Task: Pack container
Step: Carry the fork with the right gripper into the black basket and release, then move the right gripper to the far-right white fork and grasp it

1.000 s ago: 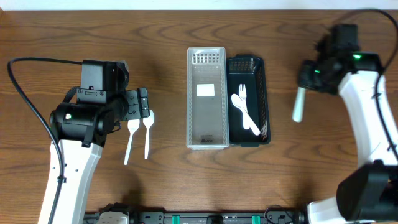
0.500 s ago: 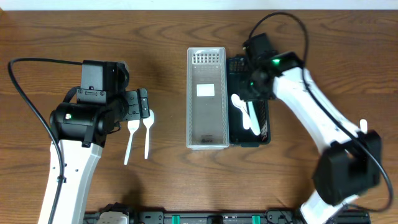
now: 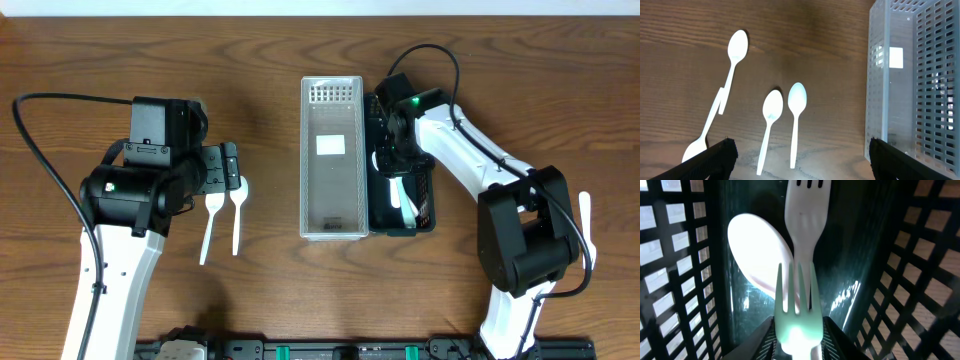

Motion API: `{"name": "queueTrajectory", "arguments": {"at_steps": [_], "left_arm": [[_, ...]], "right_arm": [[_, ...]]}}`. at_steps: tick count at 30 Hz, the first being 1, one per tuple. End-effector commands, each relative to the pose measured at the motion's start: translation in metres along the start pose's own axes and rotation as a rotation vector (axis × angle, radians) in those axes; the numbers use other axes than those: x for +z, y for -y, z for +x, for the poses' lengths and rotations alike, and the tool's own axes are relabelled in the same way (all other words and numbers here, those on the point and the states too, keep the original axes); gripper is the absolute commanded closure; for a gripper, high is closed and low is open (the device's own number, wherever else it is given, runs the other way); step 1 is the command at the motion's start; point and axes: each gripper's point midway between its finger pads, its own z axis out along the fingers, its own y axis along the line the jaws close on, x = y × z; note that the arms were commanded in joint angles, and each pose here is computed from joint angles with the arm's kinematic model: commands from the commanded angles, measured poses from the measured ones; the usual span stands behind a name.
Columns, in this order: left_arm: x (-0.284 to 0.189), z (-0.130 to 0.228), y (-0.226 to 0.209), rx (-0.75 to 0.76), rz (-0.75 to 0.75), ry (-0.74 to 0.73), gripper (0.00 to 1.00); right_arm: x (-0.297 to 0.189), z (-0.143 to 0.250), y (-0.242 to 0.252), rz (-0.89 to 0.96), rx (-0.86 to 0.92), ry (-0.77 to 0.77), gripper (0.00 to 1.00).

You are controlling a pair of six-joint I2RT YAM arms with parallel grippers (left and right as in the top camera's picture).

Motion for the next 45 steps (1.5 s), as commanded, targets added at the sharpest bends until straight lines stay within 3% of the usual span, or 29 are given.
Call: {"name": "queueTrajectory", "arguments": {"at_steps": [1,3,7,12,16,18,24,33,40,45], "left_arm": [[0.000,-0.002,-0.003,-0.009,-0.014,0.002,0.13],[0.000,-0.002,-0.003,-0.009,-0.014,0.002,0.13],[0.000,-0.002,-0.003,-0.009,-0.014,0.002,0.13],[0.000,-0.002,-0.003,-0.009,-0.014,0.002,0.13],[0.000,-0.002,-0.003,-0.009,-0.014,0.002,0.13],[0.000,-0.002,-0.003,-0.009,-0.014,0.002,0.13],[0.000,-0.002,-0.003,-0.009,-0.014,0.002,0.13],[0.000,-0.002,-0.003,-0.009,-0.014,0.002,0.13],[0.000,-0.002,-0.003,-0.009,-0.014,0.002,0.13],[0.000,-0.002,-0.003,-0.009,-0.014,0.002,0.13]], "right_arm": [[-0.029,-0.010,-0.002,-0.015,-0.026,0.082,0.66],[-0.054,-0.018,0.001,-0.032,-0.015,0.145,0.55],[-0.117,-0.031,0.020,-0.068,0.039,0.309,0.18],[-0.192,-0.018,0.078,-0.069,0.183,0.482,0.01],[-0.217,0.017,0.141,-0.029,0.413,0.489,0.01],[-0.216,0.048,0.178,0.014,0.597,0.429,0.01],[-0.204,0.120,0.223,0.026,0.826,0.235,0.01],[-0.152,0.179,0.224,-0.024,0.884,0.148,0.01],[-0.084,0.179,0.238,-0.045,0.752,0.148,0.01],[-0.067,0.182,0.255,0.021,0.736,0.101,0.01]]}}
